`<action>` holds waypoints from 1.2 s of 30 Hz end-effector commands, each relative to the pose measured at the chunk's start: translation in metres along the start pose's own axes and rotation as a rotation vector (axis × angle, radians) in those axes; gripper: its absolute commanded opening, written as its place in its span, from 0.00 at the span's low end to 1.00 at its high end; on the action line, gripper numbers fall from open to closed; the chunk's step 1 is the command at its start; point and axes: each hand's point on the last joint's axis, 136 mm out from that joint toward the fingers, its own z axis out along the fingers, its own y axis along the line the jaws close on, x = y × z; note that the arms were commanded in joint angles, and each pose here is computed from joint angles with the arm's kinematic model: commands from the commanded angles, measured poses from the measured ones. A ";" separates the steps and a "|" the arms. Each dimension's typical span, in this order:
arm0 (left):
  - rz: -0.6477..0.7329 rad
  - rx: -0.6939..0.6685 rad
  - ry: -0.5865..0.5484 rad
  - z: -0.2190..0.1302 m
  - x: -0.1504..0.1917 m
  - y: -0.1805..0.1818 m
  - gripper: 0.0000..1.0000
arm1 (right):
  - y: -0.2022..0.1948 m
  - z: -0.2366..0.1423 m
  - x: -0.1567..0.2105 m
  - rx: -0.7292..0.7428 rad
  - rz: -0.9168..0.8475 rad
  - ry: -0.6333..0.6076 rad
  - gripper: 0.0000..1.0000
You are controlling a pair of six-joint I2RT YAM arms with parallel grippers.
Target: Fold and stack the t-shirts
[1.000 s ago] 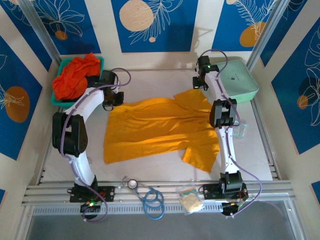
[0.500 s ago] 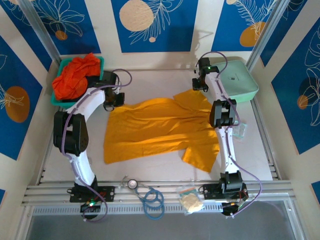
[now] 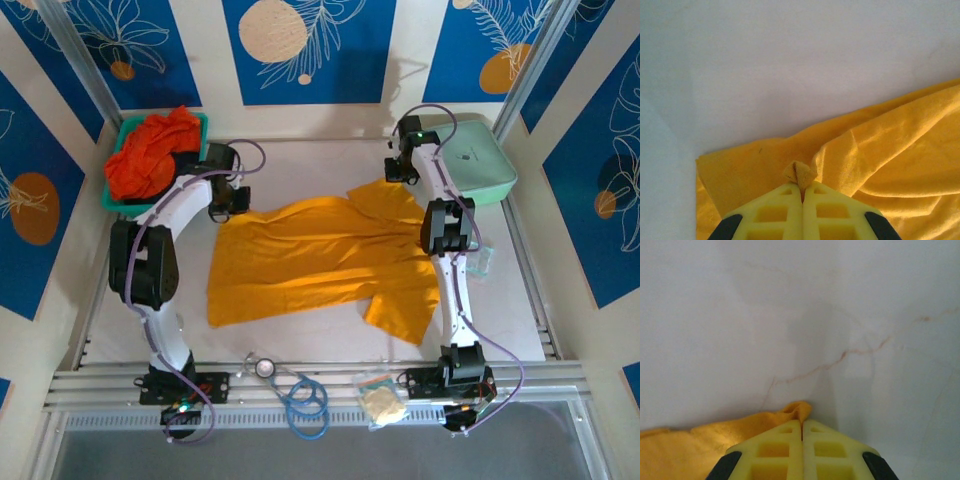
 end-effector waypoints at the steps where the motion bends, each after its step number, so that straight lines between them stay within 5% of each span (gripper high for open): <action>1: 0.009 0.040 -0.072 -0.029 -0.026 -0.017 0.00 | 0.012 -0.072 -0.011 -0.039 0.030 -0.051 0.00; 8: 0.022 0.050 -0.261 -0.133 -0.071 -0.029 0.00 | 0.027 -0.217 -0.026 -0.062 0.052 -0.290 0.00; 14: 0.021 0.080 -0.383 -0.224 -0.069 -0.036 0.00 | 0.044 -0.348 0.002 -0.078 0.009 -0.526 0.00; 25: 0.029 0.091 -0.653 -0.393 -0.019 -0.028 0.00 | 0.064 -0.586 0.112 -0.097 -0.097 -1.016 0.00; 36: 0.043 0.138 -1.113 -0.554 0.086 -0.009 0.00 | 0.076 -0.739 0.251 -0.257 -0.115 -1.382 0.00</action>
